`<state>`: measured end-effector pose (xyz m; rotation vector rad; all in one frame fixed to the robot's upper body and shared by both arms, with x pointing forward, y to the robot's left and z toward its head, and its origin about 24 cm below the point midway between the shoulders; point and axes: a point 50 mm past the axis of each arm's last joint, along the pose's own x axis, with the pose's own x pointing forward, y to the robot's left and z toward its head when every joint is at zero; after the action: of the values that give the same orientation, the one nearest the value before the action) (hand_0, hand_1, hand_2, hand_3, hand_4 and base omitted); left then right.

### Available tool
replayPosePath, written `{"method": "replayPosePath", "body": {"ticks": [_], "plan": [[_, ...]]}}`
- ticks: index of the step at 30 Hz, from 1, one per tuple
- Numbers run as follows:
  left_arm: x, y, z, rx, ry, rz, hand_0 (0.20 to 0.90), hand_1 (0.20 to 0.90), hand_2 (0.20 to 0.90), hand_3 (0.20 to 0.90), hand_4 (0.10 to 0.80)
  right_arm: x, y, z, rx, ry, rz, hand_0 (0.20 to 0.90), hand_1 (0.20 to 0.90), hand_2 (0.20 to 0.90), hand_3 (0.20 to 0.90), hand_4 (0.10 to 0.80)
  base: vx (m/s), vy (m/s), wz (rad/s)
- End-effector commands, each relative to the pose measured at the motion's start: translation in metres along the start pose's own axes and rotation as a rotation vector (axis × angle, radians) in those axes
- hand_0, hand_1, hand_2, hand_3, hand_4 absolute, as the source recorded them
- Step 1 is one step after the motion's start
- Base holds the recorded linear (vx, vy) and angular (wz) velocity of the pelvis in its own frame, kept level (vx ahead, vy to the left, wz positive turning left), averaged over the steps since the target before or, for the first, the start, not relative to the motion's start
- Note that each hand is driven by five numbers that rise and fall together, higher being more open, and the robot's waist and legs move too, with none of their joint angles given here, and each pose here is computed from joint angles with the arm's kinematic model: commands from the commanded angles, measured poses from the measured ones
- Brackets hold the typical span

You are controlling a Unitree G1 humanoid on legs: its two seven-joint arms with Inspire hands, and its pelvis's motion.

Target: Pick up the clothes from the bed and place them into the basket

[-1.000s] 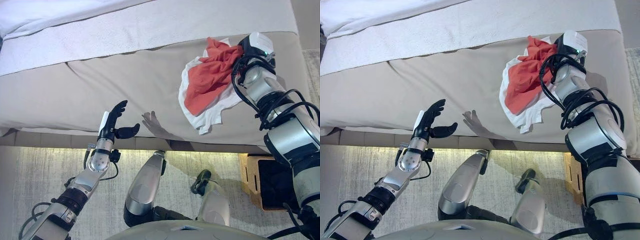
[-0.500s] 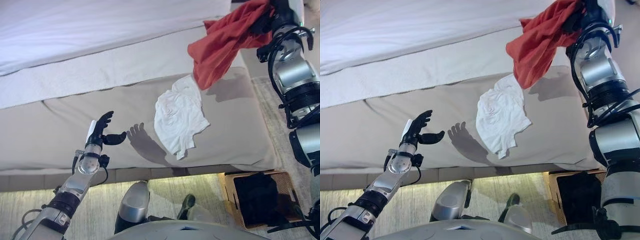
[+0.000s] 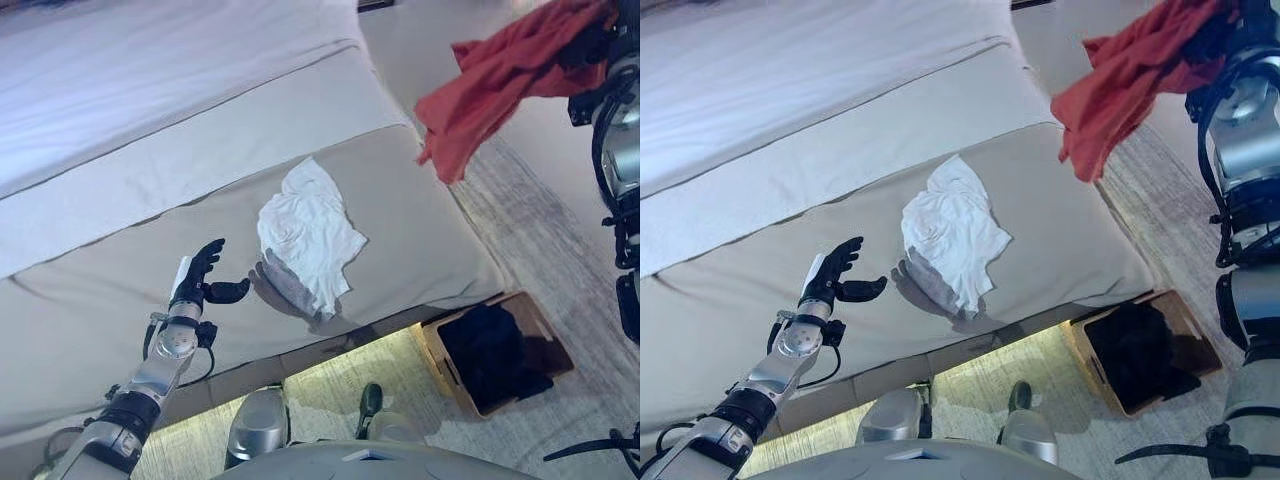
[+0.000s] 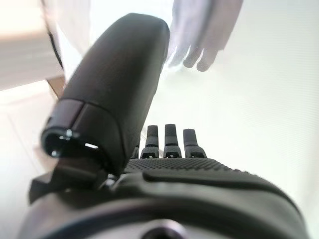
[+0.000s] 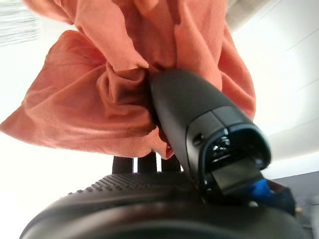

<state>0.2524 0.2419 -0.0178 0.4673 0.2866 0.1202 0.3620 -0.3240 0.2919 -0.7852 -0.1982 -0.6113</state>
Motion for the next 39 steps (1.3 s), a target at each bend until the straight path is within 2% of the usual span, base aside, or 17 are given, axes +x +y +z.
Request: {"method": "replayPosePath", "body": {"ticks": [1,19,31,39], "plan": [[0.005,-0.008,0.003,0.024,-0.047,0.017,0.900,0.900,0.900,0.900,0.800,-0.003,-0.025,0.005,-0.083,-0.119,-0.061,0.300,0.300,0.300,0.200,0.100,-0.012,-0.005,-0.27],[0.012,-0.027,0.015,0.035,-0.067,-0.033,0.900,0.900,0.900,0.900,0.800,-0.047,0.007,-0.107,-0.124,0.202,0.086,0.300,0.300,0.300,0.200,0.100,-0.013,-0.027,-0.23],[0.014,-0.037,0.022,0.052,-0.090,-0.080,0.900,0.900,0.900,0.900,0.800,-0.060,0.025,-0.140,-0.167,0.323,0.193,0.300,0.300,0.300,0.200,0.100,-0.005,-0.054,-0.04],[0.015,-0.039,0.026,0.037,-0.105,-0.088,0.900,0.900,0.900,0.900,0.800,-0.066,0.029,-0.154,-0.182,0.400,0.195,0.300,0.300,0.300,0.200,0.100,-0.004,0.003,0.02]]}}
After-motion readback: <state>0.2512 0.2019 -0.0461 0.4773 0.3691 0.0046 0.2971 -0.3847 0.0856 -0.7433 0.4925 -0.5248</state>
